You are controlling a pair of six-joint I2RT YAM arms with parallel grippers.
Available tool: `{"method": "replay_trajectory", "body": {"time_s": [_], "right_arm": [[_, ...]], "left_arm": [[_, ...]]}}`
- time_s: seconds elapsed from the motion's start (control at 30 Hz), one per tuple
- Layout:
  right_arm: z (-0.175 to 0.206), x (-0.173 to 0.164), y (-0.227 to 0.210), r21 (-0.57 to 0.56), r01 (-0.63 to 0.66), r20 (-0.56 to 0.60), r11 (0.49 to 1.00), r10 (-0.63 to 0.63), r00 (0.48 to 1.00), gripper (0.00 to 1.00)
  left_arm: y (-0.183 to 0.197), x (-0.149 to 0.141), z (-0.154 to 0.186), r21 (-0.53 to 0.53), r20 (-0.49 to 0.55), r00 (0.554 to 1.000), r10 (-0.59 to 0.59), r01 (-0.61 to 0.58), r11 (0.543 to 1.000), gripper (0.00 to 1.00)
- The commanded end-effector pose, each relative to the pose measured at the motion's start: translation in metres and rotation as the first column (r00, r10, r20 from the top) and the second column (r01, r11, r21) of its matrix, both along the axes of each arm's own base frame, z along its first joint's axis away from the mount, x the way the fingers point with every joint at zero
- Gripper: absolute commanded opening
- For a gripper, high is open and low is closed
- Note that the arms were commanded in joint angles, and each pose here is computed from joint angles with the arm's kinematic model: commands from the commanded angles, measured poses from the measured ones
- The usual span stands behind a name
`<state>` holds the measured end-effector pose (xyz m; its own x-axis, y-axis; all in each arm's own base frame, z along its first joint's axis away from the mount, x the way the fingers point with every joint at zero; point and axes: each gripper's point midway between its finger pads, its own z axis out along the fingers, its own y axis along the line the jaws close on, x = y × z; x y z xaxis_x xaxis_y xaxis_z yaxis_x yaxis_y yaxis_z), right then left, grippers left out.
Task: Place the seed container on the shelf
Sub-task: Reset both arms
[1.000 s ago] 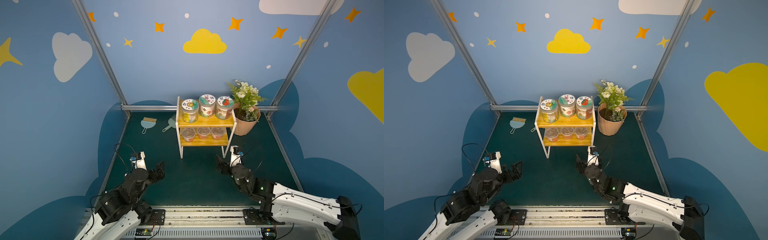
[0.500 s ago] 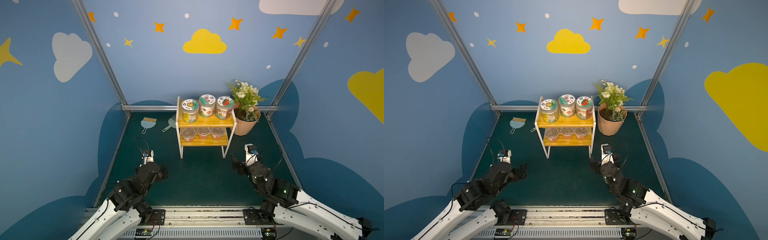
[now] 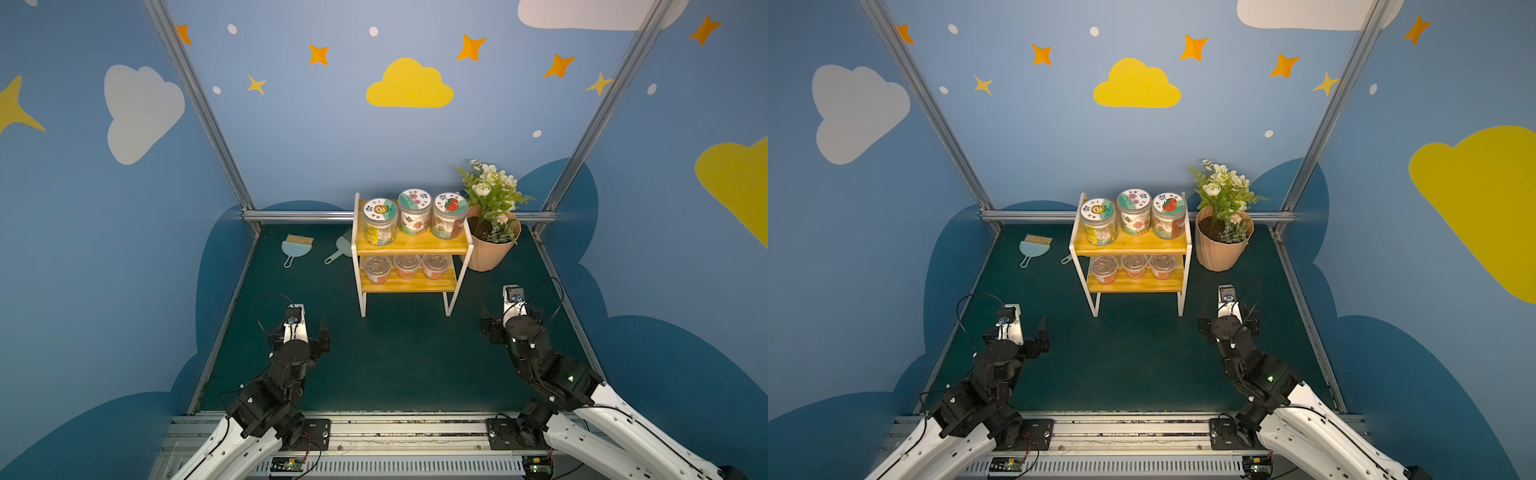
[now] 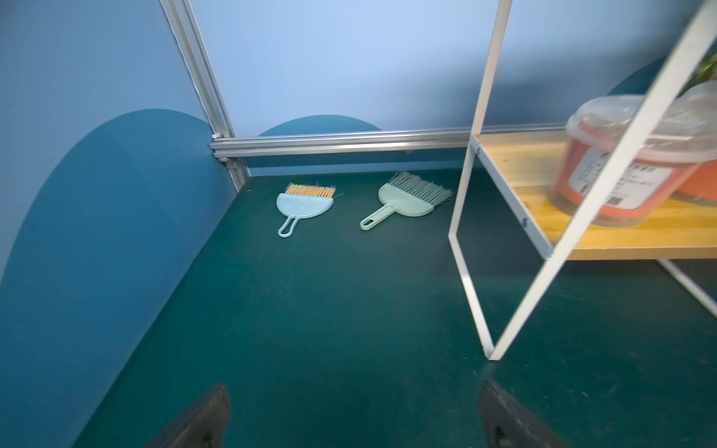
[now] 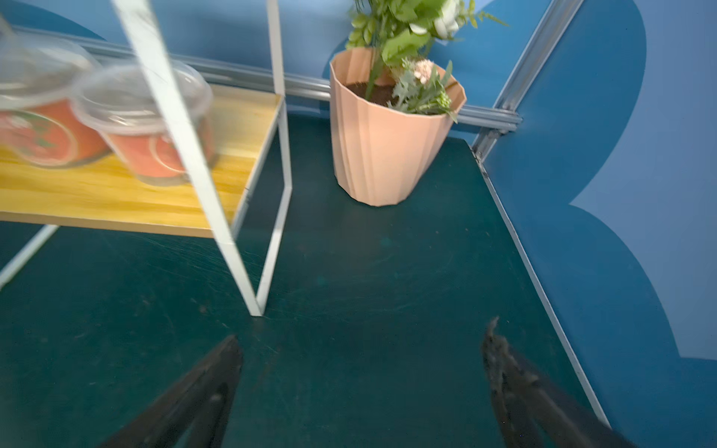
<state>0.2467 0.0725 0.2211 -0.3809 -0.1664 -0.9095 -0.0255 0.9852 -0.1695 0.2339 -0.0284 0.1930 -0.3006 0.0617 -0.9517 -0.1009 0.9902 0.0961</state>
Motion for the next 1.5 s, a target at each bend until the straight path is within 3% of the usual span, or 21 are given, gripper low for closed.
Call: {"method": "replay_trajectory", "body": {"time_s": [0.0, 0.1, 0.23, 0.47, 0.63, 0.9, 1.07, 1.27, 1.4, 1.47], "right_arm": [[-0.006, 0.012, -0.002, 0.043, -0.004, -0.002, 0.999, 0.004, 1.000, 0.98], [-0.018, 0.028, -0.021, 0.068, 0.070, -0.027, 0.995, -0.068, 0.997, 0.98], [-0.031, 0.045, -0.051, 0.081, 0.187, -0.058, 0.979, -0.183, 0.981, 0.98], [-0.036, 0.060, -0.082, 0.104, 0.240, 0.017, 0.965, -0.243, 0.970, 0.98], [-0.042, 0.059, -0.109, 0.171, 0.335, 0.131, 0.927, -0.358, 0.924, 0.98], [-0.056, 0.078, -0.109, 0.185, 0.293, 0.085, 0.938, -0.312, 0.946, 0.98], [-0.069, 0.094, -0.075, 0.171, 0.074, 0.088, 0.982, -0.090, 0.992, 0.98], [-0.072, 0.104, -0.081, 0.170, 0.086, 0.166, 0.982, -0.115, 0.979, 0.98], [-0.085, 0.115, -0.081, 0.170, 0.093, 0.146, 0.981, -0.118, 0.982, 0.98], [-0.089, 0.119, -0.082, 0.193, 0.099, 0.160, 0.976, -0.131, 0.978, 0.98]], "left_arm": [[0.000, 0.021, 0.017, 0.019, 0.066, 0.998, 0.001, -0.002, 1.000, 1.00], [0.016, 0.035, 0.000, -0.033, -0.003, 0.998, 0.062, -0.062, 0.998, 1.00], [0.023, 0.058, -0.015, -0.155, -0.041, 0.999, 0.020, -0.026, 0.988, 1.00], [0.043, 0.094, -0.037, -0.140, -0.046, 0.997, 0.061, -0.067, 0.988, 1.00], [0.057, 0.111, -0.060, -0.112, -0.067, 0.992, 0.109, -0.116, 0.987, 1.00], [0.054, 0.134, -0.066, -0.075, -0.016, 0.998, 0.056, -0.057, 0.996, 1.00], [0.040, 0.145, -0.079, -0.122, -0.022, 1.000, -0.012, 0.010, 0.992, 1.00], [0.046, 0.147, -0.091, -0.114, -0.013, 1.000, 0.013, -0.014, 0.993, 1.00], [0.030, 0.159, -0.105, -0.094, -0.005, 0.996, -0.088, 0.087, 0.992, 1.00], [0.037, 0.158, -0.110, -0.112, -0.084, 0.996, -0.044, 0.034, 0.993, 1.00]]}}
